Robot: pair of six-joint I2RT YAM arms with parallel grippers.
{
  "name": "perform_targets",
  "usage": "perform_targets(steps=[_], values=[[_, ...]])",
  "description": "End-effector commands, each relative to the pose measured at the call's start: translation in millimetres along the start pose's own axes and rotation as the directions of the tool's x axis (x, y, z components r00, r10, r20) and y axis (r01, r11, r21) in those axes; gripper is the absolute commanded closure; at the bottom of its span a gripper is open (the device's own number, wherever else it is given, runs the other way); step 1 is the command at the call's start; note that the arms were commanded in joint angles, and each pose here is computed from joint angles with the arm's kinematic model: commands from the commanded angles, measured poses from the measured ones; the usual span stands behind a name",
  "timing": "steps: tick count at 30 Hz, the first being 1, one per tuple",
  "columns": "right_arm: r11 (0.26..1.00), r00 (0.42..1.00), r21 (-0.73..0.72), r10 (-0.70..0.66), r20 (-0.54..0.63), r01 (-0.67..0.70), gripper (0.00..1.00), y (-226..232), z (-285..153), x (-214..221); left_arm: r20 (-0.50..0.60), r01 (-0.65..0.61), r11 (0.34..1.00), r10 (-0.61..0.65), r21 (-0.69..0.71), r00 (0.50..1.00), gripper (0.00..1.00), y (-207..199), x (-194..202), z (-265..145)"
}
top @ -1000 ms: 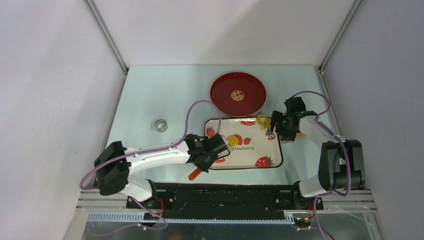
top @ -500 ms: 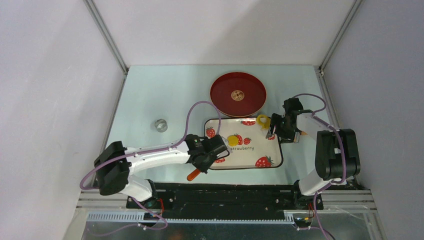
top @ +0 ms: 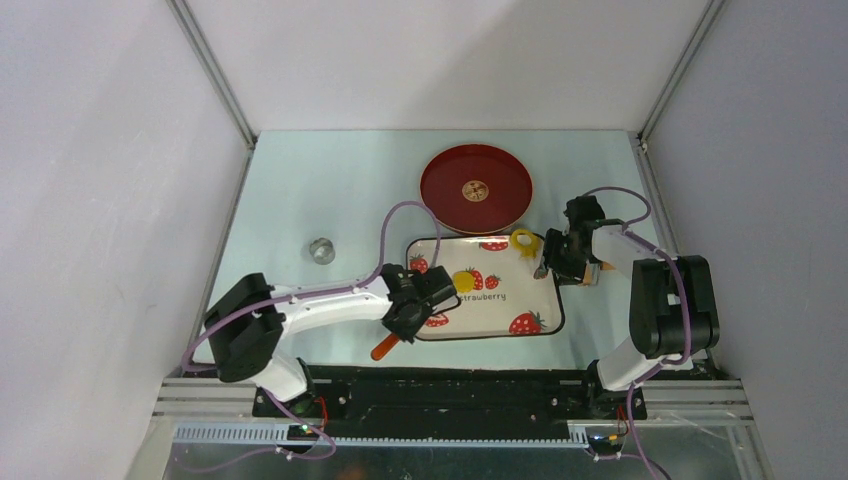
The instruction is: Roll out the dumpling wrappers from the dough
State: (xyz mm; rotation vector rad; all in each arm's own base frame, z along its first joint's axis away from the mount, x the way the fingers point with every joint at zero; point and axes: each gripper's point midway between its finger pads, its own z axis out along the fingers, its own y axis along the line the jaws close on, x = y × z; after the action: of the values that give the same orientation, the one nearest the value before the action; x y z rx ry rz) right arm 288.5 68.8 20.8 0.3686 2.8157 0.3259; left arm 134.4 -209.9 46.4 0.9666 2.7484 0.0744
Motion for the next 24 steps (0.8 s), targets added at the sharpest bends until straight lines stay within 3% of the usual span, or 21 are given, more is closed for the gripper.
perform_targets(steps=[1,7,24], values=[[1.000,1.000,-0.013,-0.026,-0.009,0.026,0.43,5,3,0,0.037,-0.005,1.000,0.005,-0.008,0.999,1.00,1,-19,-4],[0.999,0.999,-0.020,-0.032,-0.009,0.032,0.48,6,3,1,0.036,-0.034,0.999,0.033,0.011,0.999,1.00,1,-25,-6],[0.999,0.999,-0.032,-0.040,-0.007,0.040,0.48,8,1,0,-0.044,-0.126,0.992,0.126,0.013,0.991,1.00,4,-16,-12]])
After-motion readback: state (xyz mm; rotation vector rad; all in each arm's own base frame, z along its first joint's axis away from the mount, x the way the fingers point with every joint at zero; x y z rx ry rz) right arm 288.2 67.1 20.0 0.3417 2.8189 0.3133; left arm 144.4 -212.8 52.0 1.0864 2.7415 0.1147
